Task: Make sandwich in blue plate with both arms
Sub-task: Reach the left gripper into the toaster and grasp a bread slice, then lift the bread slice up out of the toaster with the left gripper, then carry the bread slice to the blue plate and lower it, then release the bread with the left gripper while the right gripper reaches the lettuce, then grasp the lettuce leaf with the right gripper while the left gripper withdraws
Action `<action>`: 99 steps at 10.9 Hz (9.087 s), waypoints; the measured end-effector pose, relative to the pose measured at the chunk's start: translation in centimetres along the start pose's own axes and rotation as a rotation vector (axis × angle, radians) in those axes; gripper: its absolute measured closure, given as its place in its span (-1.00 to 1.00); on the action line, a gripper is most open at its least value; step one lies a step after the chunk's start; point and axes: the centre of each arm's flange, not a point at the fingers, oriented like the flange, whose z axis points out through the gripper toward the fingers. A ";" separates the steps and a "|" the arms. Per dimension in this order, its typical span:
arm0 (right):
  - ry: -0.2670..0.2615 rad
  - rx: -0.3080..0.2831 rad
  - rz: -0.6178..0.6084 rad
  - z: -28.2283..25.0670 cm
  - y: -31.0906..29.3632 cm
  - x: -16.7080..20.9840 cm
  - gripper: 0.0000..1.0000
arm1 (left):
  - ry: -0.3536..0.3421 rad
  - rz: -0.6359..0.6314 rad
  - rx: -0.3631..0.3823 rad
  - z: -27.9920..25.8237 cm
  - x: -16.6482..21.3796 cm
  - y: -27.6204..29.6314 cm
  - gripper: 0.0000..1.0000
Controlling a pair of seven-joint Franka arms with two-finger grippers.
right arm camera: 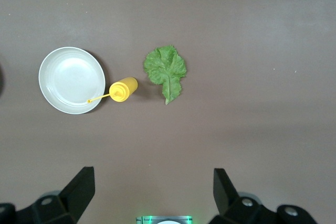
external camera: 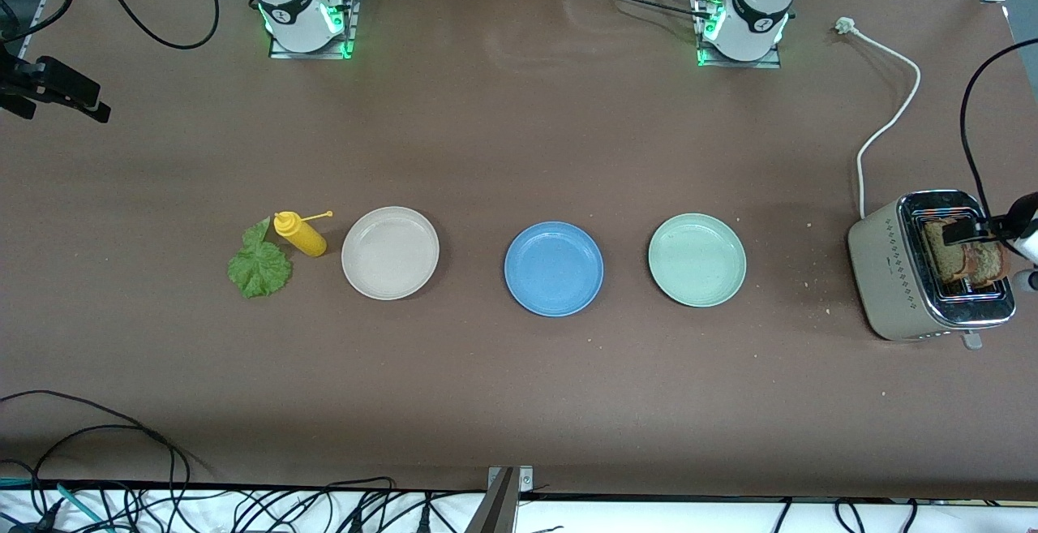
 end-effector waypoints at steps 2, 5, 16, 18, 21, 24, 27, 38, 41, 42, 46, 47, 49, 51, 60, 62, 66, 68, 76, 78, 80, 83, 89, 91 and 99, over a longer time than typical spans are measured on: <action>-0.001 0.000 -0.003 0.1 -0.1 0.1 -1.00 | -0.007 0.002 -0.006 3.4 1.6 -0.2 -1.00; -0.001 0.000 -0.004 0.1 -0.2 0.1 -1.00 | -0.023 -0.013 -0.012 5.2 1.9 -1.2 -1.00; 0.000 0.001 0.007 0.1 0.4 0.1 -1.00 | -0.051 -0.021 -0.021 7.0 1.9 -2.2 0.61; 0.000 0.001 0.007 0.1 0.4 0.1 -1.00 | -0.051 -0.001 -0.021 7.0 1.9 -2.2 0.74; 0.000 0.001 0.007 0.1 0.4 0.1 -1.00 | -0.094 0.011 -0.027 5.1 1.1 -2.1 0.74; 0.001 0.001 0.006 0.1 0.4 0.1 -1.00 | -0.074 0.028 -0.027 -3.4 -2.1 -0.8 0.83; 0.001 0.002 0.006 0.1 0.4 0.1 -1.00 | -0.016 0.082 -0.022 -8.9 -4.2 2.6 0.83; 0.002 0.003 0.006 0.0 0.4 0.1 -1.00 | -0.077 0.203 -0.562 -5.2 -1.1 26.2 0.83; 0.002 0.003 0.006 0.1 0.4 0.1 -1.00 | -0.064 0.212 -0.701 -0.5 0.7 35.9 0.83; 0.002 0.003 0.006 0.1 0.3 0.1 -1.00 | -0.077 0.203 -0.750 1.1 0.7 38.7 0.83; 0.002 0.004 0.006 0.1 0.4 0.1 -1.00 | -0.156 0.166 -0.844 6.3 0.7 44.2 0.83; 0.002 0.004 0.006 0.1 0.4 0.1 -1.00 | -0.168 0.173 -0.840 7.0 0.5 45.1 0.83; 0.002 0.004 0.007 0.1 0.4 0.1 -1.00 | -0.183 0.181 -0.832 8.2 0.1 46.5 0.83; 0.002 0.004 0.007 0.1 0.4 0.1 -1.00 | -0.140 0.170 -0.825 9.1 0.1 48.3 0.83; 0.002 0.004 0.008 0.1 0.4 0.1 -1.00 | -0.110 0.124 -0.819 12.7 1.0 50.1 0.83; 0.002 0.004 0.008 0.1 0.4 0.1 -1.00 | -0.107 0.104 -0.807 13.8 1.6 49.4 0.74; 0.002 0.004 0.008 0.1 0.4 0.1 -1.00 | -0.041 0.048 -0.788 14.3 3.4 47.0 -0.14; 0.002 0.004 0.008 0.1 0.4 0.1 -1.00 | -0.004 -0.030 -0.753 15.1 5.9 41.5 -0.67; -0.101 -0.002 0.014 8.7 0.6 5.5 -1.00 | -0.120 -0.046 -0.790 10.8 6.7 31.2 -1.00; -0.142 -0.006 0.013 13.8 0.7 8.2 -1.00 | -0.122 0.010 -0.696 8.6 6.3 25.7 -1.00; -0.164 -0.010 0.013 18.9 0.7 10.6 -1.00 | -0.108 0.091 -0.536 4.4 4.7 22.1 -1.00; -0.187 -0.016 0.013 28.7 0.8 13.7 -1.00 | -0.082 0.158 -0.326 -2.3 1.4 19.7 -1.00; -0.297 -0.023 0.013 41.4 0.9 13.0 -1.00 | -0.032 0.142 -0.099 -12.6 -9.0 17.9 -1.00; -0.331 -0.025 0.008 44.3 0.6 12.1 -0.93 | -0.002 0.078 -0.077 -15.5 -11.9 18.3 -1.00; -0.359 -0.029 0.008 47.3 0.7 11.7 0.79 | -0.016 -0.017 -0.070 -16.1 -14.1 17.2 -1.00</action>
